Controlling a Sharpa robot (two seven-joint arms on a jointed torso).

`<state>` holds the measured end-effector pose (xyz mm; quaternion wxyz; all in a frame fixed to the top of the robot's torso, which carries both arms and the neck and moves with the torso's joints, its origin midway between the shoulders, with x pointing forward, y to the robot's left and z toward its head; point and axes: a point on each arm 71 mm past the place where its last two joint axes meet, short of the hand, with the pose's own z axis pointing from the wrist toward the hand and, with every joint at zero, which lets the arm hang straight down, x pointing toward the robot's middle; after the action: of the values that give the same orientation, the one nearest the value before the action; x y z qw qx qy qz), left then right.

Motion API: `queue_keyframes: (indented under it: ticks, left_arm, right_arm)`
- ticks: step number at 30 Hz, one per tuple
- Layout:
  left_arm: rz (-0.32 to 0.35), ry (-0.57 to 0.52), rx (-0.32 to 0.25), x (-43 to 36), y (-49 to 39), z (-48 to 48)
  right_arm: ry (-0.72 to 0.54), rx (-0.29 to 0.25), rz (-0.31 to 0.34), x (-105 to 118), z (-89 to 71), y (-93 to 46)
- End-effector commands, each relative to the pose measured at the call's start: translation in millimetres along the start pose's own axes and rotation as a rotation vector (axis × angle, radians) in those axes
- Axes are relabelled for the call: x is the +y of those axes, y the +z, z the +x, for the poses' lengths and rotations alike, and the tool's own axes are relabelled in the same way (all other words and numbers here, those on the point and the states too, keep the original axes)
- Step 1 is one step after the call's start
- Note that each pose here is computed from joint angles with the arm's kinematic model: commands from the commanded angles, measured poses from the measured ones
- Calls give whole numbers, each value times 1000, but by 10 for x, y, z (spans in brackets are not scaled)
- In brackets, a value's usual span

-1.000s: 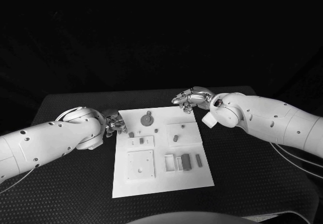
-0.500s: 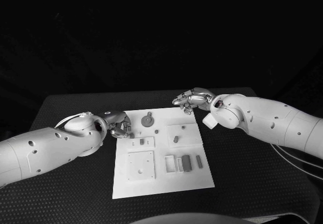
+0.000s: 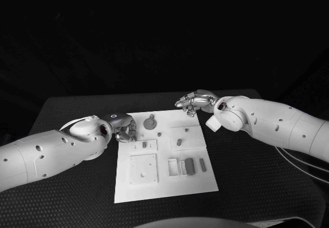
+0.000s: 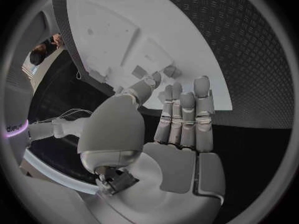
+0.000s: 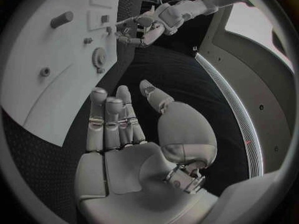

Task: Assemble the parts on the task board

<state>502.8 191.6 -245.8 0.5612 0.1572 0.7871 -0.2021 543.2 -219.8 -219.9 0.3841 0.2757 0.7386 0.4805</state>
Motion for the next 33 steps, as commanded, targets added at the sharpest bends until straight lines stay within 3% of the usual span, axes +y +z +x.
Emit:
queue_keyframes:
  ticks: [1, 8, 33]
  left_arm:
    - [2, 29, 12, -27, 28, 33]
    - [-23, 37, 38, -16, 63, 103]
    - [-83, 49, 72, 138, 114, 137]
  right_arm:
    - [3, 8, -9, 5, 13, 3]
    - [3, 7, -8, 1, 10, 0]
    - [4, 6, -7, -8, 10, -5]
